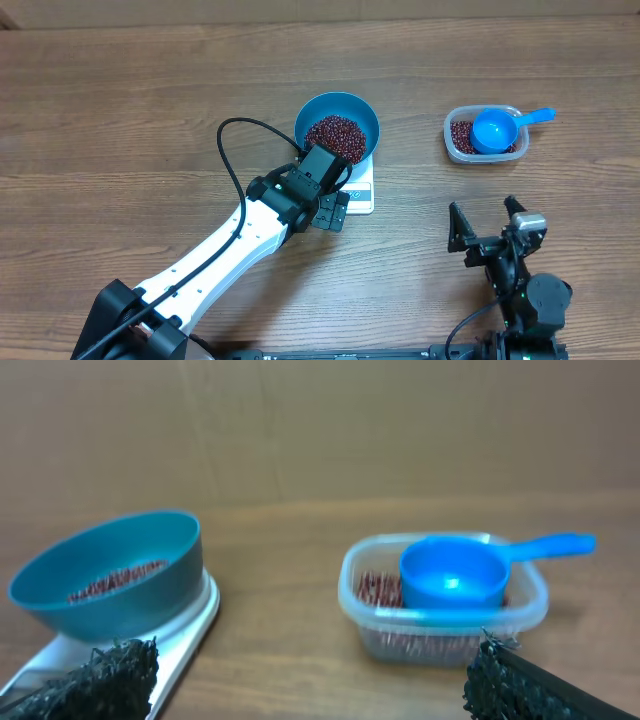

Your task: Scoop item into bowl and weigh 150g on scale

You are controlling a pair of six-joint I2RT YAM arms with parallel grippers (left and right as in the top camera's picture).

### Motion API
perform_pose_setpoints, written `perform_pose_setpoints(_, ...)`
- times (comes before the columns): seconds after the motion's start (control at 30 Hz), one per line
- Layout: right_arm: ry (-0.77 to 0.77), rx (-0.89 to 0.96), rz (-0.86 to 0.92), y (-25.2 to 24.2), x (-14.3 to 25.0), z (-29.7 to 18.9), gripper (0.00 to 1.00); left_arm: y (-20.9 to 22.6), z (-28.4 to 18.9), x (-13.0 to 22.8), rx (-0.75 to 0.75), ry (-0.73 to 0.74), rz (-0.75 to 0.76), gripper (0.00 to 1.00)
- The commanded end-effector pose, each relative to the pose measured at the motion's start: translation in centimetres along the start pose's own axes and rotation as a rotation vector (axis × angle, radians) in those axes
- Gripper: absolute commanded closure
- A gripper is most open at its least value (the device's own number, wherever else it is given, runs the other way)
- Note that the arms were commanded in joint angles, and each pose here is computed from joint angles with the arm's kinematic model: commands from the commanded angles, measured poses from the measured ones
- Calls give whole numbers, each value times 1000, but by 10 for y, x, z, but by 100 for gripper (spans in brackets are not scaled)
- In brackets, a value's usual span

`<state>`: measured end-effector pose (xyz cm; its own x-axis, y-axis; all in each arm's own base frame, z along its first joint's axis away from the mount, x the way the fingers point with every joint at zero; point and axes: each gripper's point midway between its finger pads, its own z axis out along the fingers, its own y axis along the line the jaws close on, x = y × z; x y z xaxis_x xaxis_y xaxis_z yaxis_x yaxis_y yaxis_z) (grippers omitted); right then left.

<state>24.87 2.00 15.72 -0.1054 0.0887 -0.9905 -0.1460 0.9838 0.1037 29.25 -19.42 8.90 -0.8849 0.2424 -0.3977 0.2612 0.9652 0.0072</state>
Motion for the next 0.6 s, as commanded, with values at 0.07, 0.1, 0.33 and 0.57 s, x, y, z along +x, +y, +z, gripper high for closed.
perform_pose_setpoints(0.07,-84,8,-55,1,-16,-6,0,4,4,2,-19,6,-24,1)
perform_pose_setpoints(0.1,-85,5,-55,1,-16,-6,0,4,4,2,-19,6,-24,0)
perform_pose_setpoints(0.33,-85,1,-54,2,-16,-6,0,4,4,2,-19,5,-24,0)
perform_pose_setpoints(0.57,-86,-2,-56,3,-17,-6,0,4,4,2,-19,6,-24,0)
